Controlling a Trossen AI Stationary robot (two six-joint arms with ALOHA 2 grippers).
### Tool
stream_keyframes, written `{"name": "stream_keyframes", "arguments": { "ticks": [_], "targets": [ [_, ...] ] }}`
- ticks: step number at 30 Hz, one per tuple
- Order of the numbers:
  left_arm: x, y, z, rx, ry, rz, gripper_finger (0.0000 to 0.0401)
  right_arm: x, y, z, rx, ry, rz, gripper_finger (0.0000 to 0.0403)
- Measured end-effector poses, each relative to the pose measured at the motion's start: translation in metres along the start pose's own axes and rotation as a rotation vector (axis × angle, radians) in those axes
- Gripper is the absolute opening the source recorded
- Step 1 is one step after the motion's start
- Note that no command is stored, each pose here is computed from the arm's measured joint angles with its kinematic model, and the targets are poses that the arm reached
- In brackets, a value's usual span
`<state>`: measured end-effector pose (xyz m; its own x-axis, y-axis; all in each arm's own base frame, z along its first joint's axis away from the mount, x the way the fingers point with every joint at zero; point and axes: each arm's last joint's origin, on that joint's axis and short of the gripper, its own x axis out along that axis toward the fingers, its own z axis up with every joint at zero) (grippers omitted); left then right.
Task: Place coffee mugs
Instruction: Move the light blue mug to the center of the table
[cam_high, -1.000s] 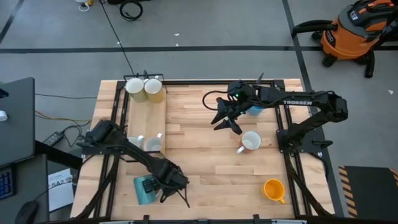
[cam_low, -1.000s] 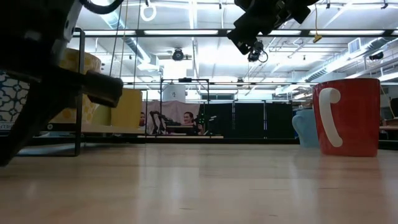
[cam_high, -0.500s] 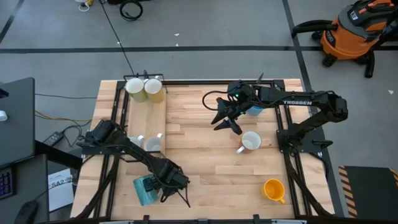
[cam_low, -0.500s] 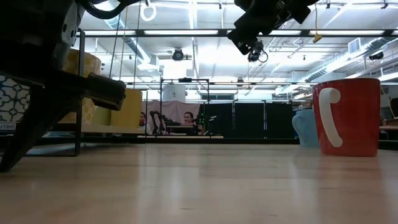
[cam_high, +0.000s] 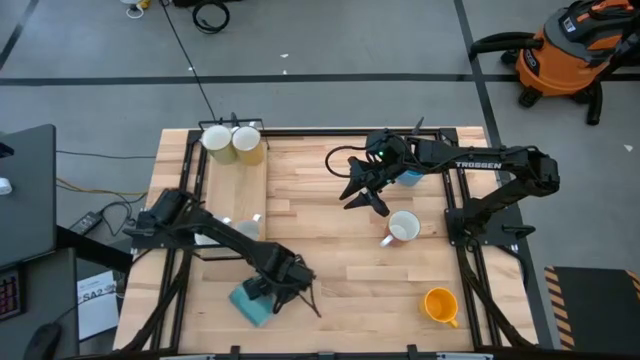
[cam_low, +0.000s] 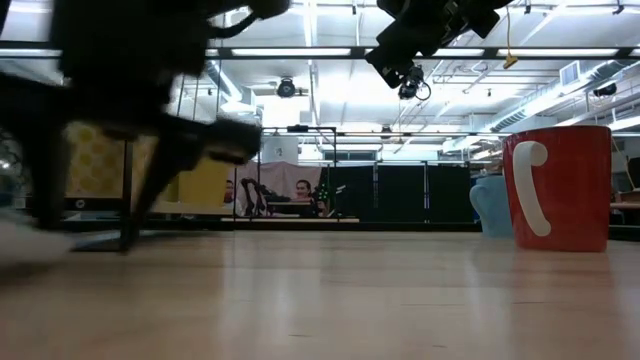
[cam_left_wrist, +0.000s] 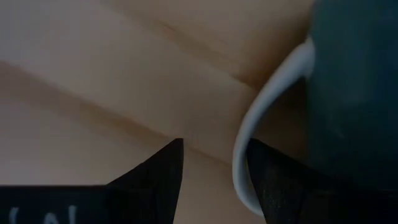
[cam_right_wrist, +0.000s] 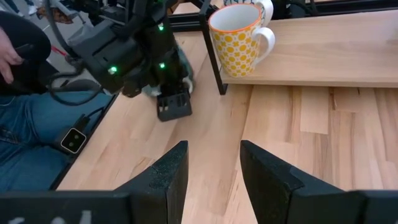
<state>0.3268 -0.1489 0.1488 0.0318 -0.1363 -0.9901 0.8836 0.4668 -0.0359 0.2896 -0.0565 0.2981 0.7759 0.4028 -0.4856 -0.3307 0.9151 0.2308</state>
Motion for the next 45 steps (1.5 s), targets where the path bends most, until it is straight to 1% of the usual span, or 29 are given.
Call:
{"name": "stream_keyframes", "arguments": {
  "ticks": [7,15,20,26,31,35,38,43,45],
  "targets": [
    [-0.014,0.032,0.0,-0.083,-0.112,0.111,0.0183,0.0,0.0,0.0,0.0,0.0,0.0,0.0151],
    [-0.022,0.065,-0.011,-0.168,-0.185,0.282,0.0183,0.0,0.0,0.0,0.007,0.0,0.0,0.0151],
    [-0.028,0.087,-0.025,-0.226,-0.214,0.37,0.0183,0.0,0.0,0.0,0.007,0.0,0.0,0.0151],
    [-0.035,0.112,-0.05,-0.315,-0.207,0.464,0.0183,0.0,0.0,0.0,0.008,0.0,0.0,0.0151],
    [-0.042,0.129,-0.067,-0.37,-0.242,0.529,0.0183,0.0,0.0,0.0,0.008,0.0,0.0,0.0151],
    [-0.056,0.131,-0.073,-0.388,-0.25,0.554,0.018,0.0,0.0,0.0,0.011,0.004,0.002,0.0151],
    [-0.073,0.13,-0.071,-0.388,-0.253,0.557,0.0175,-0.004,0.003,0.0,0.015,0.008,0.006,0.0151],
    [-0.113,0.116,-0.058,-0.366,-0.254,0.538,0.0172,-0.017,0.012,0.002,0.006,-0.003,-0.001,0.0151],
    [-0.124,0.107,-0.052,-0.376,-0.246,0.51,0.0172,-0.022,0.016,0.004,-0.003,-0.015,-0.002,0.0151]
  ]
}}
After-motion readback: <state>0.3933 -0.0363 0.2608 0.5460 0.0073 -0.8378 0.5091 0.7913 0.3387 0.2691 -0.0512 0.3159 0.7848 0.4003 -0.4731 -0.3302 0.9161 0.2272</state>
